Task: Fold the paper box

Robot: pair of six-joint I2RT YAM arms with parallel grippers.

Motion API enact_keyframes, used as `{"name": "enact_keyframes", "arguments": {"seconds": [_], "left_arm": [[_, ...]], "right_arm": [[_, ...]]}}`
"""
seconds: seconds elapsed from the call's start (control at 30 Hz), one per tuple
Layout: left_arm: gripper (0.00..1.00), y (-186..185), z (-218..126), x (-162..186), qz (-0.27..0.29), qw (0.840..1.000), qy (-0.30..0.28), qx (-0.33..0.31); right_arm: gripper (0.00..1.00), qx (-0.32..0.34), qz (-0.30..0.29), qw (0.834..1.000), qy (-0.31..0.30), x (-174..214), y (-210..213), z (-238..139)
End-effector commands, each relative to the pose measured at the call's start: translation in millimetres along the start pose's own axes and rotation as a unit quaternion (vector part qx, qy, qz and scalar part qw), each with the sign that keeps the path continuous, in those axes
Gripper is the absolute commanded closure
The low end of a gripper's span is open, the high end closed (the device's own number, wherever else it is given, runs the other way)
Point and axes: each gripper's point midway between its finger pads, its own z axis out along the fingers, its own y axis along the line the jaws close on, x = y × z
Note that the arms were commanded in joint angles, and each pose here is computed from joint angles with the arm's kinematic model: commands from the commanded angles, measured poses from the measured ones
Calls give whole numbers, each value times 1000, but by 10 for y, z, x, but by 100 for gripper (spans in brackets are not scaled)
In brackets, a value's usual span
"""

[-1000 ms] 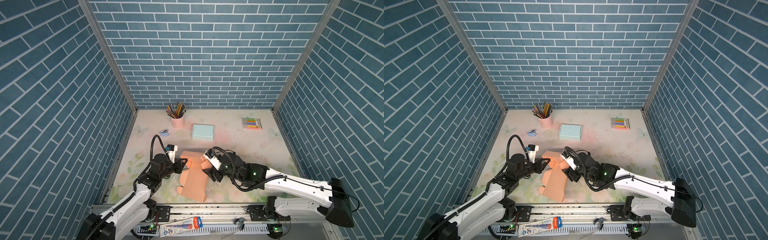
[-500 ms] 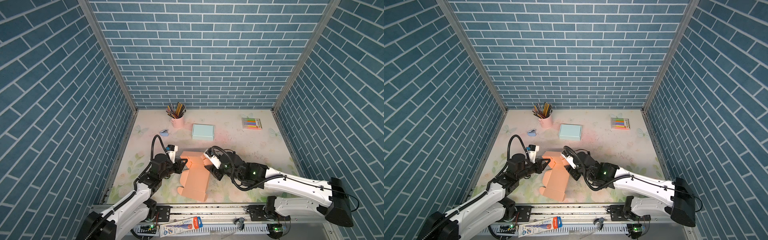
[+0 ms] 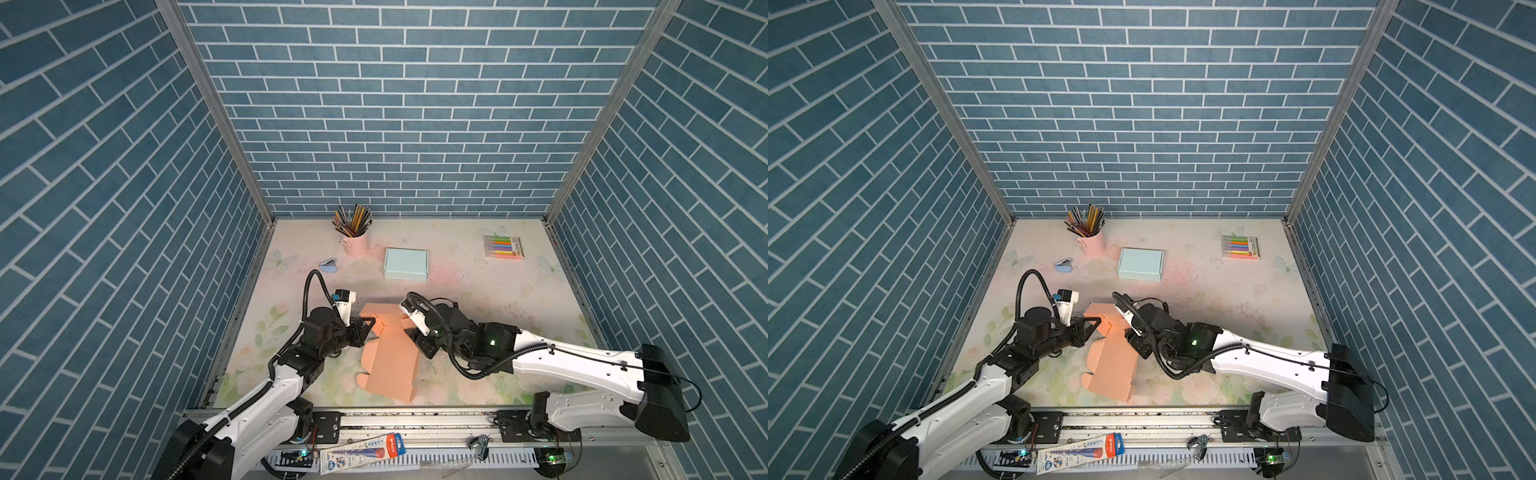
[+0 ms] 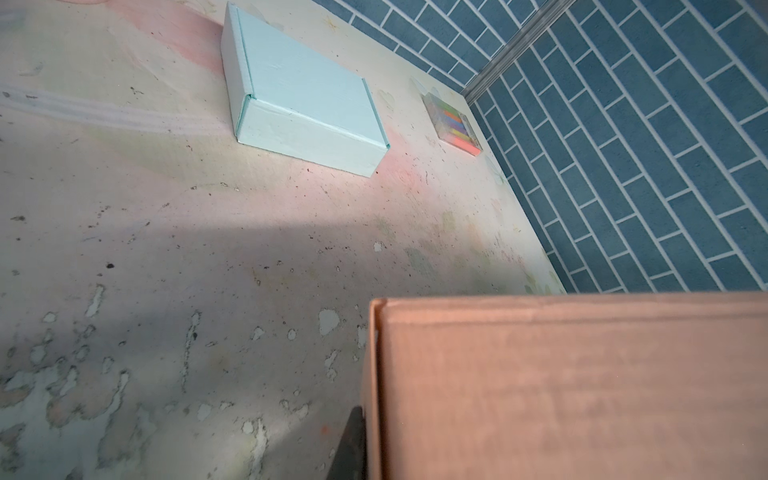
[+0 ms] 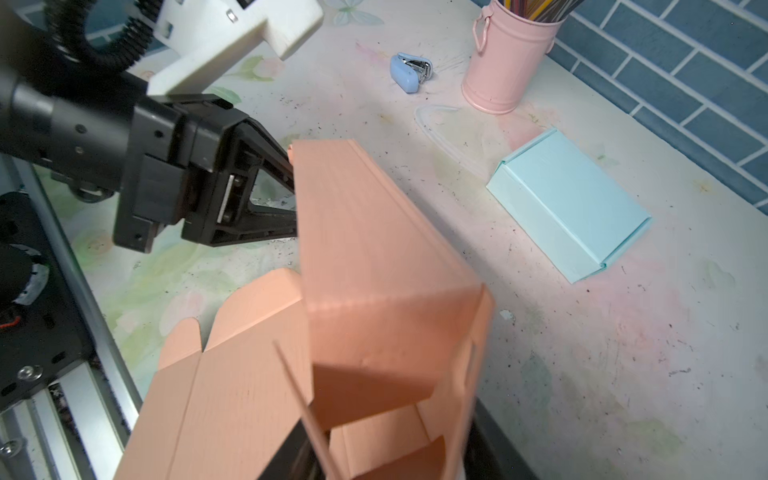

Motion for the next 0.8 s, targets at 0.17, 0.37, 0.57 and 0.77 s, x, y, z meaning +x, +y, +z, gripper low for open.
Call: {"name": "enact_keyframes", "arguments": {"seconds": [0.17, 0.37, 0.57, 0.77], "left_arm": [[88, -130, 43, -53, 1, 1000, -20, 22], [90, -101, 40, -35, -8, 999, -26, 17], [92, -88, 45, -4, -10, 1000, -26, 14], [93, -70, 49, 6, -7, 1000, -23, 10]], "right_arm": [[47, 68, 56, 996, 7, -21, -169, 43], [43, 116, 76, 990, 18, 48, -285, 80], [38, 124, 64, 990, 19, 19, -215, 89], [24, 102, 9, 995, -17, -32, 1, -106]]}}
